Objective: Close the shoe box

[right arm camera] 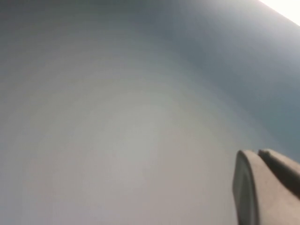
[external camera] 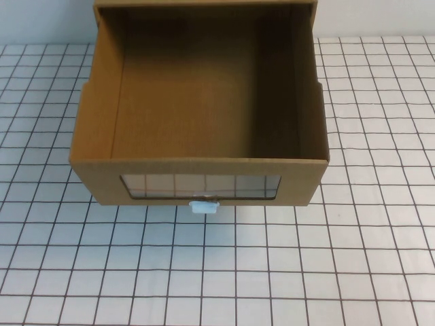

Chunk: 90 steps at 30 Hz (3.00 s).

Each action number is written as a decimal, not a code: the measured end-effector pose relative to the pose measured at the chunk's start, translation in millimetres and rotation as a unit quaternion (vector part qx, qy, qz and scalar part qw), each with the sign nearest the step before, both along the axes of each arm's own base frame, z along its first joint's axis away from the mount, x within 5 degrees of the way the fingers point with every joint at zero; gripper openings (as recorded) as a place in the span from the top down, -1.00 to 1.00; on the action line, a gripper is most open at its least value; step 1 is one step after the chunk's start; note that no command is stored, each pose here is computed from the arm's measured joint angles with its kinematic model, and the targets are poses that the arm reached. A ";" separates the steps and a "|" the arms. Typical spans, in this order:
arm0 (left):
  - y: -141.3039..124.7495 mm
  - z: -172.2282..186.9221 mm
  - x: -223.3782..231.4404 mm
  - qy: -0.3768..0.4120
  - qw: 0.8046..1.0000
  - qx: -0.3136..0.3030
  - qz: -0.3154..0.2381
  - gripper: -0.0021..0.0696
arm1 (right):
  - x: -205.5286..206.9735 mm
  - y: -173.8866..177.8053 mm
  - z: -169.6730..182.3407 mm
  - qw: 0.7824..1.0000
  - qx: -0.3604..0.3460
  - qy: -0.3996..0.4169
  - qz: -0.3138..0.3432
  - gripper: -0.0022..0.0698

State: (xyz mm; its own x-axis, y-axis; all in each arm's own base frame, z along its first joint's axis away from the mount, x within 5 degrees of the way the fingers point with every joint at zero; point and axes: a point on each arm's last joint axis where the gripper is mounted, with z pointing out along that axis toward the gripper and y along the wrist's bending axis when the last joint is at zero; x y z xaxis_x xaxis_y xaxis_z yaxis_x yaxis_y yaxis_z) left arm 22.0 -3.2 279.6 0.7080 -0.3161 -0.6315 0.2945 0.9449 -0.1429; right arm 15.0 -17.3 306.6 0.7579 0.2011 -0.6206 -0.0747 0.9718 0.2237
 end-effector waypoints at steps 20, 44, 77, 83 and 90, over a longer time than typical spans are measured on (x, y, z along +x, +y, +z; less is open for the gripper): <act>-3.5 132.4 21.2 0.257 0.965 -0.020 -0.041 0.96 | 5.6 26.6 132.1 0.956 -0.027 0.231 0.177 0.98; -27.1 134.5 120.4 0.545 0.825 0.145 -0.047 0.96 | 133.5 68.0 90.0 0.792 -0.197 0.527 0.239 0.98; -145.7 124.0 431.5 0.586 0.688 0.134 -0.408 0.96 | 105.5 211.8 41.5 0.596 -0.331 0.454 0.574 0.98; -159.9 113.5 431.5 0.605 0.681 0.166 -0.377 0.96 | 101.2 275.0 -1.7 0.541 -0.382 0.459 0.592 0.98; -158.6 112.4 432.3 0.613 0.682 0.166 -0.363 0.96 | 114.4 327.2 -28.4 0.523 -0.435 0.426 0.597 0.98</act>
State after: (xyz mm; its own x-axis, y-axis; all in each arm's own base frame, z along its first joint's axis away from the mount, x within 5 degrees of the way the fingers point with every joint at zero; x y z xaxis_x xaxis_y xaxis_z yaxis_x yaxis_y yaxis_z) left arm 454.3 -161.7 392.0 -0.6828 0.0028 -0.7306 0.5543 0.6534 -0.5155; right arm 129.3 309.9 278.1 -0.2108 -0.4231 -0.8812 -0.9773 0.1090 0.1814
